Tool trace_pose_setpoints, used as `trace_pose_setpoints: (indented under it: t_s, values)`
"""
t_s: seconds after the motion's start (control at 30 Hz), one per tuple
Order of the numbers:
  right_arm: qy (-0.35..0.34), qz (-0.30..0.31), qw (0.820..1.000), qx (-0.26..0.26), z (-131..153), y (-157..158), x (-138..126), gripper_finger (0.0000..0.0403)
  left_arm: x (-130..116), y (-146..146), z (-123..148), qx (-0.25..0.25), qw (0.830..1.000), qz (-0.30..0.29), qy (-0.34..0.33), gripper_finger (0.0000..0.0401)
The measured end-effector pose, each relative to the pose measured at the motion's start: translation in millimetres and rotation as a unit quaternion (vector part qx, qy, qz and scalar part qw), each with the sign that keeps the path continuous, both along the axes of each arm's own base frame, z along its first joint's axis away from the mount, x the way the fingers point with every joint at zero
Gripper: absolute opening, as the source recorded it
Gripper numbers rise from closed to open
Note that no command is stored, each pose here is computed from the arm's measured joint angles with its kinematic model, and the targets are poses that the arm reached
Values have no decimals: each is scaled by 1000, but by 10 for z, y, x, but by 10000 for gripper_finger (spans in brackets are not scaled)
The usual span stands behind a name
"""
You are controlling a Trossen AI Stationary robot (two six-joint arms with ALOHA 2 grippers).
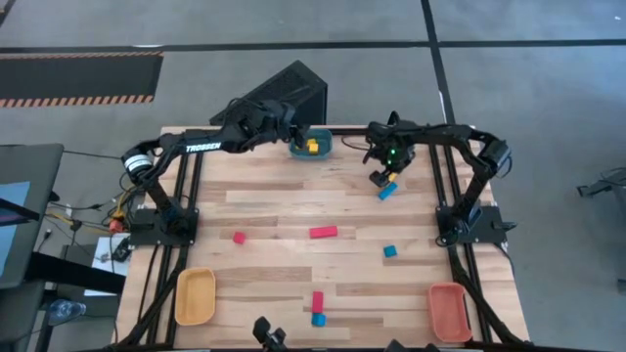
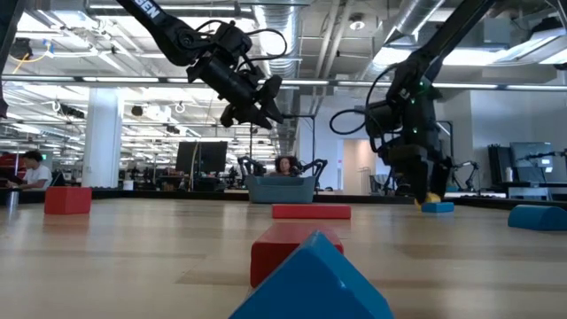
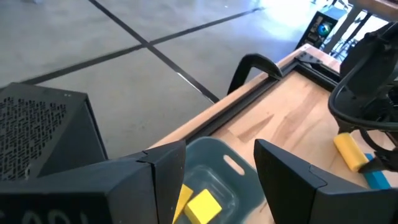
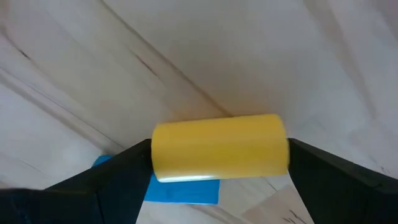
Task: Sort & place blocks by color
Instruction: Put the yellow block into the blue bin
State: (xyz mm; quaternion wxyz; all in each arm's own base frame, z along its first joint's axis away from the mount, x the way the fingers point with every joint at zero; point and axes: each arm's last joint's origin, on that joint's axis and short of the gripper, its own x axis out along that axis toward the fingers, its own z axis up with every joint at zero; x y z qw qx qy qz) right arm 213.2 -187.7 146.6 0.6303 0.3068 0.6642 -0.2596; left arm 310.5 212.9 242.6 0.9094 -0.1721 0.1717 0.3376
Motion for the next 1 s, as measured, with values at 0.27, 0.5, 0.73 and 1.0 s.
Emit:
trace_pose_setpoints:
  t_s: [0.27, 0.5, 0.73, 1.0]
  values:
    - [-9, 0, 1000, -9, -75, 12, -15, 372, 0, -8, -10, -3, 1000, -1, 4, 181]
    - [-20, 4, 1000, -21, -78, 44, 48, 308, -2, -4, -9, -34, 999, 18, -20, 181]
    - [-100, -13, 994, -51, 170, 128, 158, 288, -22, 40, 13, -58, 996, -38, -48, 181]
    - [-380, -73, 921, -44, 924, 122, 159, 295, 145, -141, 118, 111, 979, -169, -13, 181]
